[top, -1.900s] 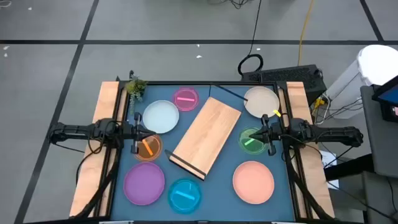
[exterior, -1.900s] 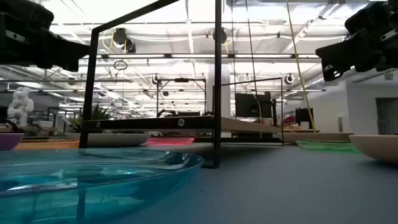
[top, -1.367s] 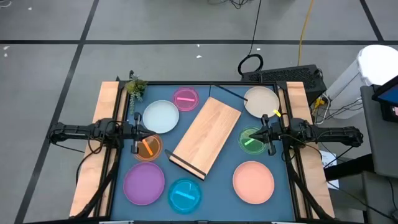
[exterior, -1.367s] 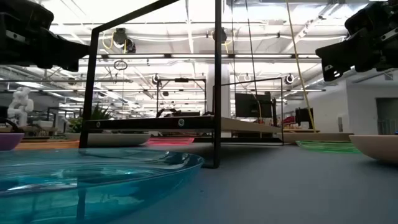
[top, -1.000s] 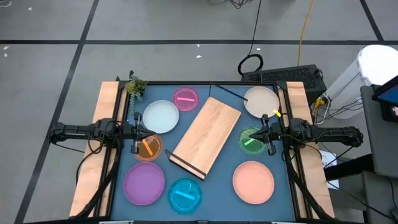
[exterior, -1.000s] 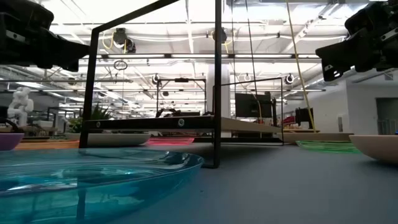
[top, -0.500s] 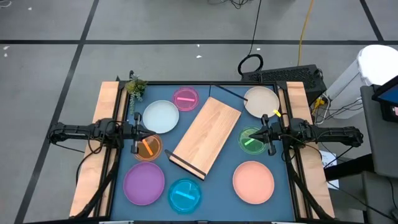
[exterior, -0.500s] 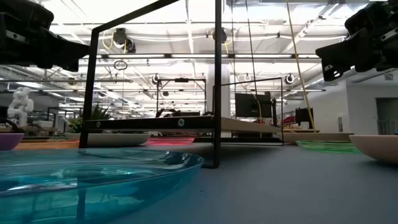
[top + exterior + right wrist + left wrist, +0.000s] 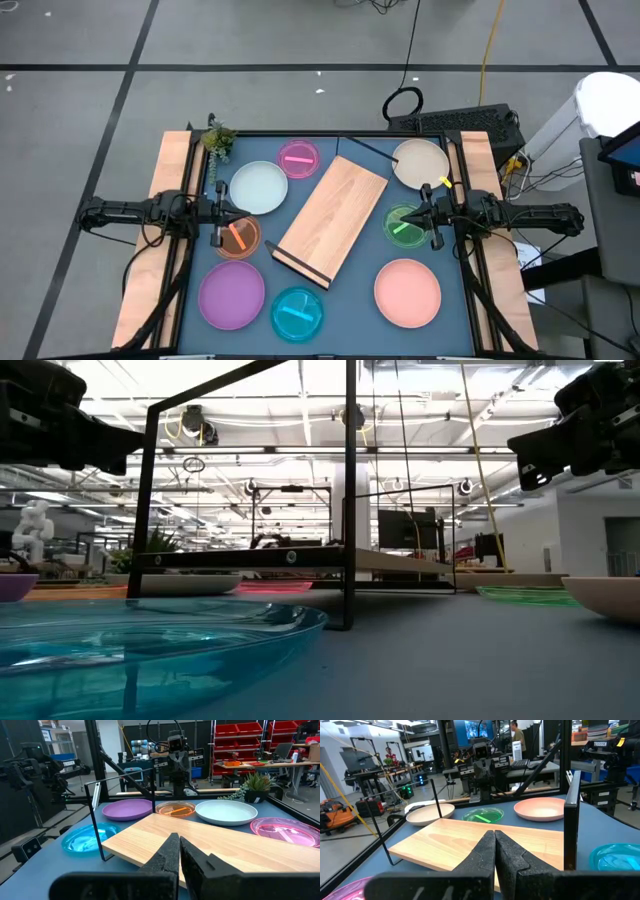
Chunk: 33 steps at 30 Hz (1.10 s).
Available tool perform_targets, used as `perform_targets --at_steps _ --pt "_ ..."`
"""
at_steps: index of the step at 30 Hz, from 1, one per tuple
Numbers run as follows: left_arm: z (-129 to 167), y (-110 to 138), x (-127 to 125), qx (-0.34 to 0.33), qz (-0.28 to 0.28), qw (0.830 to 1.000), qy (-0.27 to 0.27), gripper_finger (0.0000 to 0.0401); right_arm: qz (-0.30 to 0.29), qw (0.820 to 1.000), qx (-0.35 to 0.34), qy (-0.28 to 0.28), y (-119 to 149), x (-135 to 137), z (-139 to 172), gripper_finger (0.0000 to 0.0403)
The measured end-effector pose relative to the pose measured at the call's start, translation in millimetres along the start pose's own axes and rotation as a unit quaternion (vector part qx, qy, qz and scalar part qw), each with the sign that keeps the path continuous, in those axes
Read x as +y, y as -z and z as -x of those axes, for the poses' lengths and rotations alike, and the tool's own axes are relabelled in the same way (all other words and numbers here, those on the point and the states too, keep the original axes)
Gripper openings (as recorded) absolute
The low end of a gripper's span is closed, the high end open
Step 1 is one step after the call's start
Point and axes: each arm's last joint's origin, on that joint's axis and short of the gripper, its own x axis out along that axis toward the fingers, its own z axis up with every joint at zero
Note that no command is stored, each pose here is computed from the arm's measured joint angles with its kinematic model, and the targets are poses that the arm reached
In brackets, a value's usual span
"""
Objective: Place and stack plates onto a shelf
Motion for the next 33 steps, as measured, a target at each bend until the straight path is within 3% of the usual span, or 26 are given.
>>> perform_targets --at_steps 6,12,33 --pt "0.0 -0.1 0.0 0.000 0.000 1.000 0.000 0.0003 0.007 1.000 0.000 0.002 0.0 -0.1 0.0 0.0000" --pt "0.0 0.0 0.0 0.000 0.000 1.000 0.000 0.0003 0.048 0.998 -0.001 0.050 -0.2 -2.9 0.1 0.0000" --pt "0.0 0.0 0.0 0.000 0.000 1.000 0.000 0.0003 0.070 0.995 -0.014 0.066 -2.9 -3.6 0.3 0.0000"
